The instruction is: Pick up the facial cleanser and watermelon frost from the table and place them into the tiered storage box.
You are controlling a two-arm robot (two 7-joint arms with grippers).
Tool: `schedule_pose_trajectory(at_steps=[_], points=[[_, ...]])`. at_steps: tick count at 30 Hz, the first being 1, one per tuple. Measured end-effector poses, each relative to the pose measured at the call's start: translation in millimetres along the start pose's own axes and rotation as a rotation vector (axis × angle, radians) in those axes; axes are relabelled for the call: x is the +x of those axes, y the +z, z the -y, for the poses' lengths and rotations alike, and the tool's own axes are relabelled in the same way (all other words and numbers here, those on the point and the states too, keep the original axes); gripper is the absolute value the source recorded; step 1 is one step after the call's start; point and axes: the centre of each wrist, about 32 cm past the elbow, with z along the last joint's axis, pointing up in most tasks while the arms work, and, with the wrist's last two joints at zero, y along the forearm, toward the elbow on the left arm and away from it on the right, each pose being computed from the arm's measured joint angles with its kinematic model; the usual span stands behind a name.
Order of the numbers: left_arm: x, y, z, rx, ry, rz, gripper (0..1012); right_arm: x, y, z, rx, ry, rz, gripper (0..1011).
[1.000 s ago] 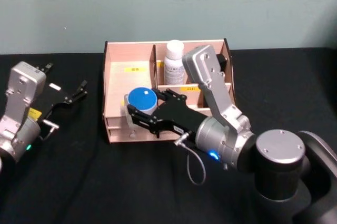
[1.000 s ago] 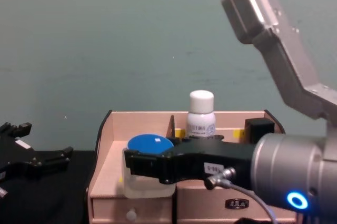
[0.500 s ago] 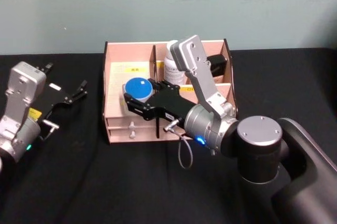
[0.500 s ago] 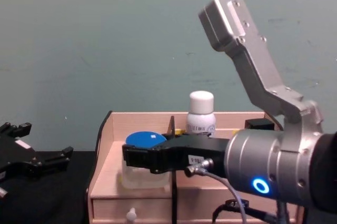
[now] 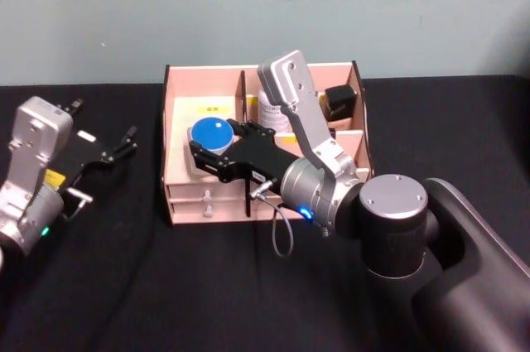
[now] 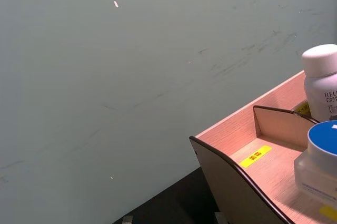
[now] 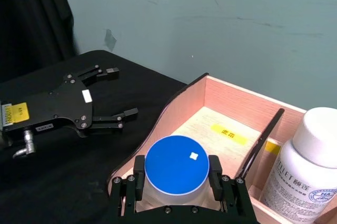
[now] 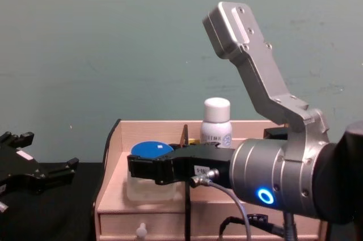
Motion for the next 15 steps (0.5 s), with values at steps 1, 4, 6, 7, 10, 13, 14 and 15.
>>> schedule_pose_trajectory(at_steps=[1, 4, 6, 7, 10, 13, 14, 15], points=[[0.0, 0.0, 0.0, 0.000, 0.000, 0.000, 1001, 0.3, 0.0, -0.5, 0.000, -0.001, 0.001, 729], [0.0, 0.0, 0.0, 0.000, 0.000, 0.000, 1001, 1.3, 0.0, -2.3, 0.001, -0.004, 0.003, 730], [0.0, 0.0, 0.0, 0.000, 0.000, 0.000, 1001, 2.6, -0.6, -3.6, 0.000, -0.008, 0.003, 730], [0.0, 0.0, 0.0, 0.000, 0.000, 0.000, 1001, 3.1, -0.8, -4.0, 0.001, -0.010, 0.003, 730], [0.0, 0.0, 0.0, 0.000, 0.000, 0.000, 1001, 4.7, -1.2, -5.3, 0.001, -0.014, 0.005, 729], [0.0, 0.0, 0.0, 0.000, 0.000, 0.000, 1001, 5.4, -0.7, -6.0, -0.001, -0.017, 0.012, 729], [0.0, 0.0, 0.0, 0.000, 0.000, 0.000, 1001, 5.4, -0.7, -6.0, -0.001, -0.017, 0.012, 730], [0.0, 0.0, 0.0, 0.000, 0.000, 0.000, 1001, 5.4, -0.7, -6.0, -0.001, -0.016, 0.012, 729]])
